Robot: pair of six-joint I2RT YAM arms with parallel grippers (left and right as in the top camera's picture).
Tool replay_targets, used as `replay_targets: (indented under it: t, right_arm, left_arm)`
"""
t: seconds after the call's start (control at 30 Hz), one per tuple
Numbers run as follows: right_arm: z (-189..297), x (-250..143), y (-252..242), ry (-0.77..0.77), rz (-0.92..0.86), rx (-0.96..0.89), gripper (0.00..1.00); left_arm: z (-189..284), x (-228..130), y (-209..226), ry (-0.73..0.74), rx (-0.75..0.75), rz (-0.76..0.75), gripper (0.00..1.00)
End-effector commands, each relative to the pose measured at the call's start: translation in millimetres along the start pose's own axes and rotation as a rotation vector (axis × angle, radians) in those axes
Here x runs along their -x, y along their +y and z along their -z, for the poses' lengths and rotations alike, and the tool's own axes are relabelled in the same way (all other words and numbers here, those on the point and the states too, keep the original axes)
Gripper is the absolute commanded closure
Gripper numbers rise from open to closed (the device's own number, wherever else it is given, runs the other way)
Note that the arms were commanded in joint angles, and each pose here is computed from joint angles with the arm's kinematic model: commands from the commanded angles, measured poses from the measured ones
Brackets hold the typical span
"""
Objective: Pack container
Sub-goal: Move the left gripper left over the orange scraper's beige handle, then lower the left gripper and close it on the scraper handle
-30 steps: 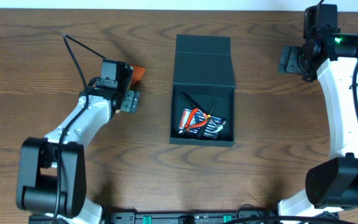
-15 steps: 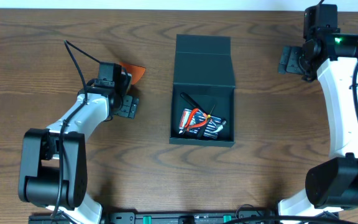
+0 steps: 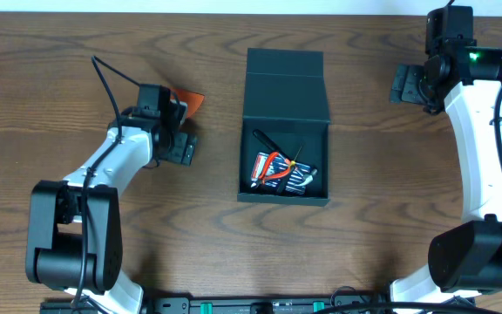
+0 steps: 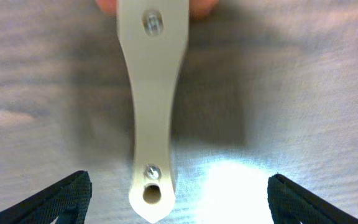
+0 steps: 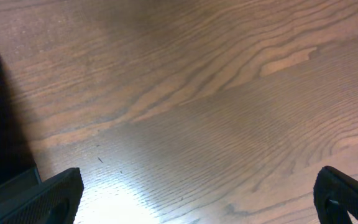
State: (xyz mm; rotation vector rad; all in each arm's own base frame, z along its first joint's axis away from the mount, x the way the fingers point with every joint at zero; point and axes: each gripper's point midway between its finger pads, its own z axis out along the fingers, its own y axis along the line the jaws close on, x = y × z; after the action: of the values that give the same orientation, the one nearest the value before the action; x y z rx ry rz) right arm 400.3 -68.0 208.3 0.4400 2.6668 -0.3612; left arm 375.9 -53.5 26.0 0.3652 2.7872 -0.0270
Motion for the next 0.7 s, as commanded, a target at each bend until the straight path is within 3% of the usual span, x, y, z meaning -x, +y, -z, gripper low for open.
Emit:
replay_targets:
  t: [0.0, 0.67]
  right_arm:
    - [6, 6, -2, -0.022, -0.022, 0.001, 0.01]
    - [6, 6, -2, -0.022, -0.022, 0.001, 0.01]
  left_arm:
    - [5, 17, 3, -0.021, -0.002, 0.000, 0.11]
    - [-42, 2, 2, 0.171, -0.027, 0.007, 0.11]
